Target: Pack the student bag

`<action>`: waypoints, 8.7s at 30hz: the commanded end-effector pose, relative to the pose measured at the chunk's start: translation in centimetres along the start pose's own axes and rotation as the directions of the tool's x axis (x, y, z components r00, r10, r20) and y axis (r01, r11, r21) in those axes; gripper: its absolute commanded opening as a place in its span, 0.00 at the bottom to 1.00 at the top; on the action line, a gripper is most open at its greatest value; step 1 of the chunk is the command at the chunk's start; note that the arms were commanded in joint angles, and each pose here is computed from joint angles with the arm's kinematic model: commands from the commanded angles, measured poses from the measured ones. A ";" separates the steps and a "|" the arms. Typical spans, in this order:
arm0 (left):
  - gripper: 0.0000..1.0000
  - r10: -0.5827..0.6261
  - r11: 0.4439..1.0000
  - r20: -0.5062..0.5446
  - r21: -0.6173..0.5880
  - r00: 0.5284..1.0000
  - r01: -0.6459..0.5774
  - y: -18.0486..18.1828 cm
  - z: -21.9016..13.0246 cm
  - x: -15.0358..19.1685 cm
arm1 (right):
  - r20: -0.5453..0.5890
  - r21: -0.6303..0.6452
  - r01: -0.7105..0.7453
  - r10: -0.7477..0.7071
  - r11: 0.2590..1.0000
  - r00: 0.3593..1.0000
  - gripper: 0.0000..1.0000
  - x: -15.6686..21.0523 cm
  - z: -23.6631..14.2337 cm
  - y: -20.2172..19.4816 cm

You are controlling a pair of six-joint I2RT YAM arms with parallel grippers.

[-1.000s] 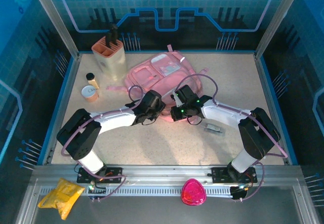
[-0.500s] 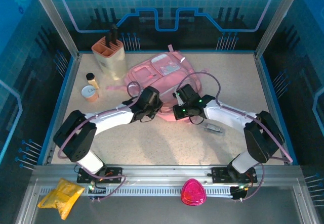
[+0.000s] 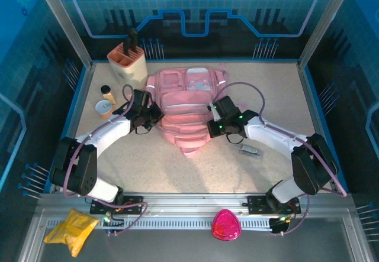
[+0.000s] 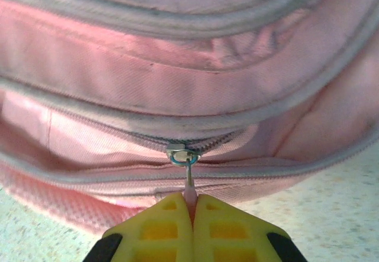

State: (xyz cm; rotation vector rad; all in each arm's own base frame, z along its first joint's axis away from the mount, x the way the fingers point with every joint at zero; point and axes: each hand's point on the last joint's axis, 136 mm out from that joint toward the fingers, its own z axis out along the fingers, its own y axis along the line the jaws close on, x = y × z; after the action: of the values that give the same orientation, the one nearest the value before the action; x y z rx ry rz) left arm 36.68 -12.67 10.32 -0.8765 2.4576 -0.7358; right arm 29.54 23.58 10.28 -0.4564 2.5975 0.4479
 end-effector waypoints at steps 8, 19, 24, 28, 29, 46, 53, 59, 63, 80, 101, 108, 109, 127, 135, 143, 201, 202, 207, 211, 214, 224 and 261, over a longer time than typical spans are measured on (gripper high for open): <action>0.29 0.077 0.997 0.107 -0.004 0.991 -0.077 -0.4 -3.1 -3.5 | -0.081 -0.130 0.022 -0.033 0.991 0.996 0.00 2.5 1.0 5.4; 0.53 -0.092 0.980 0.072 0.182 0.993 0.078 -2.1 -5.2 3.0 | -0.076 -0.134 0.019 -0.029 0.991 0.997 0.00 3.1 1.8 5.3; 0.58 -0.148 0.969 0.050 0.207 0.988 0.135 -3.5 -4.4 6.2 | -0.068 -0.144 0.029 -0.039 0.989 0.997 0.00 3.0 1.6 5.6; 0.58 -0.214 0.956 0.050 0.214 0.975 0.199 -4.2 -3.3 8.6 | -0.062 -0.146 0.028 -0.037 0.989 0.997 0.00 3.2 1.6 5.6; 0.58 -0.225 0.955 0.051 0.209 0.973 0.210 -4.3 -3.1 9.0 | -0.064 -0.150 0.024 -0.034 0.988 0.997 0.00 3.2 1.6 5.6; 0.52 -0.338 0.938 0.072 0.111 0.938 0.329 -5.6 2.2 12.2 | -0.055 -0.148 0.029 -0.037 0.989 0.998 0.00 3.0 1.5 5.6; 0.24 -0.328 0.944 0.133 0.073 0.935 0.321 -5.0 3.0 11.4 | -0.066 -0.099 0.041 -0.048 0.994 0.997 0.00 2.8 1.7 4.9; 0.00 -0.274 0.961 0.217 0.036 0.937 0.272 -3.5 0.7 9.5 | -0.049 0.008 0.070 -0.070 0.997 0.996 0.00 2.5 0.7 2.7; 0.00 -0.223 0.973 0.258 0.002 0.940 0.230 -1.3 -1.6 7.3 | -0.050 0.066 0.063 -0.059 0.996 0.997 0.00 2.5 0.3 0.7; 0.00 -0.177 0.977 0.250 -0.073 0.952 0.201 5.3 -4.6 2.1 | 0.009 0.140 -0.047 0.046 0.989 0.999 0.00 -1.7 0.4 -4.6; 0.00 -0.077 0.991 0.213 -0.093 0.974 0.099 3.6 -4.8 1.6 | 0.042 0.113 -0.013 0.009 0.994 0.999 0.04 -4.1 0.1 -3.2; 0.05 -0.042 0.994 0.205 -0.095 0.978 0.062 3.0 -5.4 1.5 | 0.059 0.133 0.015 -0.023 0.991 0.998 0.09 -4.9 -0.8 -3.3; 0.05 -0.039 0.994 0.209 -0.095 0.977 0.060 3.0 -5.5 1.4 | 0.055 0.130 0.017 -0.024 0.991 0.998 0.09 -5.0 -0.6 -3.3; 0.32 0.008 0.996 0.199 -0.091 0.980 0.011 2.4 -7.1 1.9 | 0.052 0.011 0.027 -0.027 1.000 0.998 0.28 -5.3 -1.2 -1.2; 0.60 0.096 0.991 0.216 -0.116 0.972 -0.072 1.4 -7.7 4.4 | 0.003 -0.220 -0.107 0.110 0.970 0.994 0.49 -4.0 -2.2 1.4; 0.75 0.209 0.970 0.267 -0.180 0.941 -0.164 -0.4 -7.5 7.0 | -0.073 -0.329 -0.213 0.200 0.920 0.977 0.55 -5.8 -0.7 3.8; 0.99 0.022 0.956 0.391 -0.276 0.920 0.095 0.8 -4.4 10.8 | -0.063 -0.602 -0.351 0.395 0.717 0.916 0.00 -10.6 -0.8 12.0; 0.99 0.018 0.953 0.391 -0.287 0.920 0.103 1.0 -4.3 10.7 | -0.059 -0.601 -0.351 0.398 0.718 0.916 0.00 -10.7 -0.9 11.9; 0.99 0.036 0.967 0.383 -0.247 0.923 0.065 -0.4 -3.5 10.3 | -0.055 -0.603 -0.351 0.403 0.716 0.914 0.00 -10.8 -0.8 12.0; 0.99 0.030 0.957 0.387 -0.278 0.922 0.085 0.3 -3.0 9.6 | -0.043 -0.598 -0.345 0.401 0.723 0.915 0.00 -10.9 -0.8 11.8; 0.99 0.031 0.935 0.409 -0.333 0.912 0.118 1.9 -3.6 9.0 | -0.039 -0.593 -0.345 0.402 0.728 0.915 0.00 -10.8 -0.7 11.6; 0.86 0.125 0.896 0.395 -0.439 0.910 0.067 4.8 -6.2 8.7 | -0.016 -0.582 -0.337 0.404 0.740 0.915 0.00 -11.4 -1.0 10.7; 0.29 0.234 0.934 0.261 -0.329 0.937 -0.142 0.0 -2.9 10.1 | -0.030 -0.581 -0.348 0.408 0.736 0.913 0.00 -11.3 0.1 10.6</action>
State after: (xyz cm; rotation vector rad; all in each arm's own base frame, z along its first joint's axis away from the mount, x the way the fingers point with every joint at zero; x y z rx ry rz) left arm 27.25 -18.35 10.79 -0.7751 2.3844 -0.1304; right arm 34.48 34.84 14.20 0.0227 2.5425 1.2987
